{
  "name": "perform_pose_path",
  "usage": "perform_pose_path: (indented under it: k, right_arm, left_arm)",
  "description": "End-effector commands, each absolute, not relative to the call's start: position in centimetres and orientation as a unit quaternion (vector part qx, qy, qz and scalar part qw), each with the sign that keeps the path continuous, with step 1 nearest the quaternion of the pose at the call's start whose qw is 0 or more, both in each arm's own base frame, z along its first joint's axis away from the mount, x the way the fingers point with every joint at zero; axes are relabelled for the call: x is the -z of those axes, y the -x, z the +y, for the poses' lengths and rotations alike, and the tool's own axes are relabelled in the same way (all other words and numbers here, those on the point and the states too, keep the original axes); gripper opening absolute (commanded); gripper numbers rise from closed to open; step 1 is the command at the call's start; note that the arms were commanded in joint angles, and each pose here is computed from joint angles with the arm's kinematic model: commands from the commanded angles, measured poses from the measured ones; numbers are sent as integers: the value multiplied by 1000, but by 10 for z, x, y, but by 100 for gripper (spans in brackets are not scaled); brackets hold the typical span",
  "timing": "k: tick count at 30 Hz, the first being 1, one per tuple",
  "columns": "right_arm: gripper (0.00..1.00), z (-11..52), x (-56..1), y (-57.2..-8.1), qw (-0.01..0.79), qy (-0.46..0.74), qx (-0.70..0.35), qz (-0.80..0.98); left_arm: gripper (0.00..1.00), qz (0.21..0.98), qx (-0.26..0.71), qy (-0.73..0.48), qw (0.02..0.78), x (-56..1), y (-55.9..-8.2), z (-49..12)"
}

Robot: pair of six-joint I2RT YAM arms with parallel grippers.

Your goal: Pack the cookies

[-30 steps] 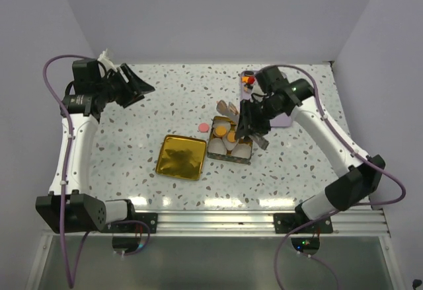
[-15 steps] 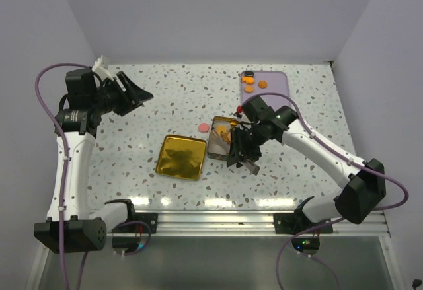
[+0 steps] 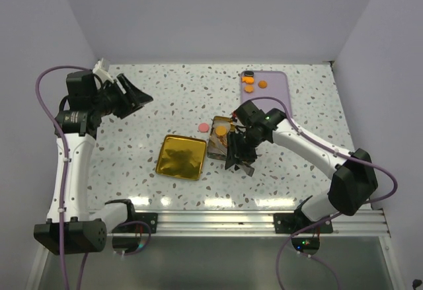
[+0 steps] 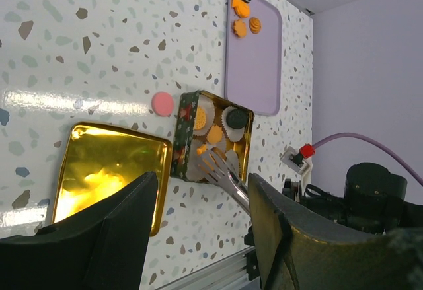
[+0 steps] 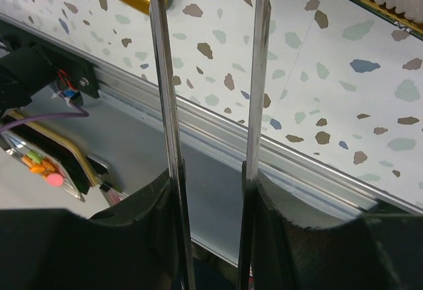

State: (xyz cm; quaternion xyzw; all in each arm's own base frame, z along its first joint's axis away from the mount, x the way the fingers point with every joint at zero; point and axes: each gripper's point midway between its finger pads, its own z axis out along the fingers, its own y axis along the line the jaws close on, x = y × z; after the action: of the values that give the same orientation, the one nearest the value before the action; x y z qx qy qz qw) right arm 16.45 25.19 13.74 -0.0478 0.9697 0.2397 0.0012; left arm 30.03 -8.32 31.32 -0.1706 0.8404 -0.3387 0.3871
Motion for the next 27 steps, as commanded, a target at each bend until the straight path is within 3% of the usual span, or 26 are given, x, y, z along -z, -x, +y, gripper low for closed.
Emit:
perform_pose_path:
  k: [1,5,12,20,27]
  right_arm:
    - [27,253,-135,-168,10,55,-242,969]
    - [42,250,-136,-166,7,63,-232,971]
    - [54,254,-146,-181,13,76,-217,973]
    - [56,252,-183,-205,52,78,-204,975]
    - [56,214,-213,-280,104,22,-206,973]
  left_arm:
    - [62,838,337,167,396,-314,-306,-80]
    - [62,837,339,169,396,-312,-313,-80]
    - [62,837,339,168,395,-311,-322,-79]
    - [62,845,326,161,393,-309,-331,-76]
    - [62,850,327,165,379,-296,-330,-77]
